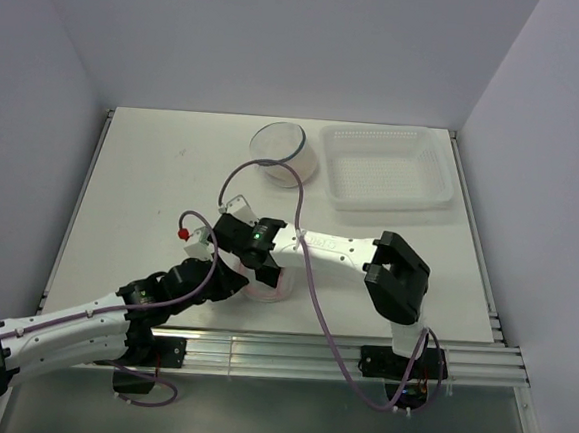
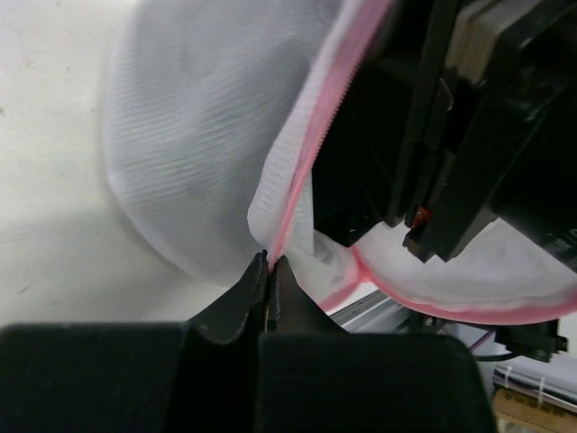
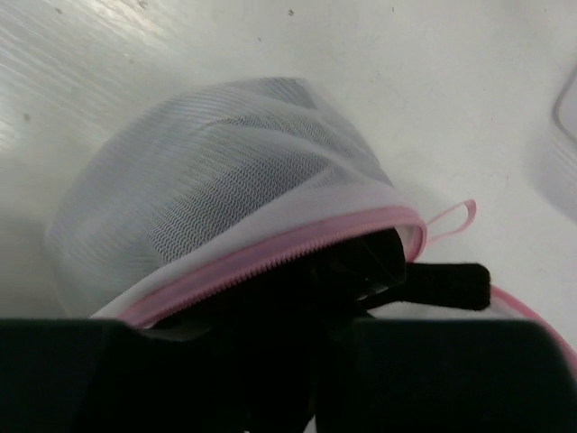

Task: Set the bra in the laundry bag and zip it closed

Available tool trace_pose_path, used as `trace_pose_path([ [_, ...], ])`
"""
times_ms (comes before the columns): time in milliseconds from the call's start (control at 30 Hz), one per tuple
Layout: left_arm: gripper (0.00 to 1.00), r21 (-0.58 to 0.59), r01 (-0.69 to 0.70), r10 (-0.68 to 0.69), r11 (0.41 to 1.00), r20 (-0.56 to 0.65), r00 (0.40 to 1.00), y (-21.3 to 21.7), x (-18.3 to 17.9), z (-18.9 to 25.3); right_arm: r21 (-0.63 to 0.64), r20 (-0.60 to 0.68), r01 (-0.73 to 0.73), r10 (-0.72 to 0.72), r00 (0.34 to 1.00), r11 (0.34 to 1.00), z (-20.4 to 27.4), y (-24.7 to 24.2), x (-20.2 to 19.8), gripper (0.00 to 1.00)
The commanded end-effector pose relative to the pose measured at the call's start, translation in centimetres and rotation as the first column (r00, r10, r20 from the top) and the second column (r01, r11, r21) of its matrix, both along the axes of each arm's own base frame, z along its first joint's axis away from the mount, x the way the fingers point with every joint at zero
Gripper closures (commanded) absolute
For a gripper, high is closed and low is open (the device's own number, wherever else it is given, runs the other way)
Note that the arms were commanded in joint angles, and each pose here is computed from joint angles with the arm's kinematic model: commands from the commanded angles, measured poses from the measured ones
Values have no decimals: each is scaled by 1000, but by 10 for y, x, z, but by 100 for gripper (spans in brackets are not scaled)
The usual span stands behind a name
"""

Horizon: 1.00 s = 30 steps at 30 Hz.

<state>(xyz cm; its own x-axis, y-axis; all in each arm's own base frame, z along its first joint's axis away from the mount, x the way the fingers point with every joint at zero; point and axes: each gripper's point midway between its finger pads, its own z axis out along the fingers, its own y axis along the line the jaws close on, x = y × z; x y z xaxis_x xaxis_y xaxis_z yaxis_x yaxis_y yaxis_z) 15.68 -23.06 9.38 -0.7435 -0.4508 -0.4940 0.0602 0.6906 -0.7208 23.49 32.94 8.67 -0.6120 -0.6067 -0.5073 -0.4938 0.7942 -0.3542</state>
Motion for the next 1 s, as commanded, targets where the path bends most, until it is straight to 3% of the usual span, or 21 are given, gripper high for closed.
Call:
trace_pose_path([
  [0, 100, -73, 4, -2, 997, 22, 1000, -9, 2, 13, 41, -3, -36, 36, 999, 998, 23, 17, 0, 69],
  [667, 100, -81, -57, 58, 995, 12, 998, 0, 5, 7, 284, 32, 11, -20, 999, 959, 113, 23, -9, 32],
  [967, 100, -69, -68, 68, 995, -6, 998, 3, 4, -2, 525, 98, 62, -132, 986, 849, 186, 0, -15, 30],
])
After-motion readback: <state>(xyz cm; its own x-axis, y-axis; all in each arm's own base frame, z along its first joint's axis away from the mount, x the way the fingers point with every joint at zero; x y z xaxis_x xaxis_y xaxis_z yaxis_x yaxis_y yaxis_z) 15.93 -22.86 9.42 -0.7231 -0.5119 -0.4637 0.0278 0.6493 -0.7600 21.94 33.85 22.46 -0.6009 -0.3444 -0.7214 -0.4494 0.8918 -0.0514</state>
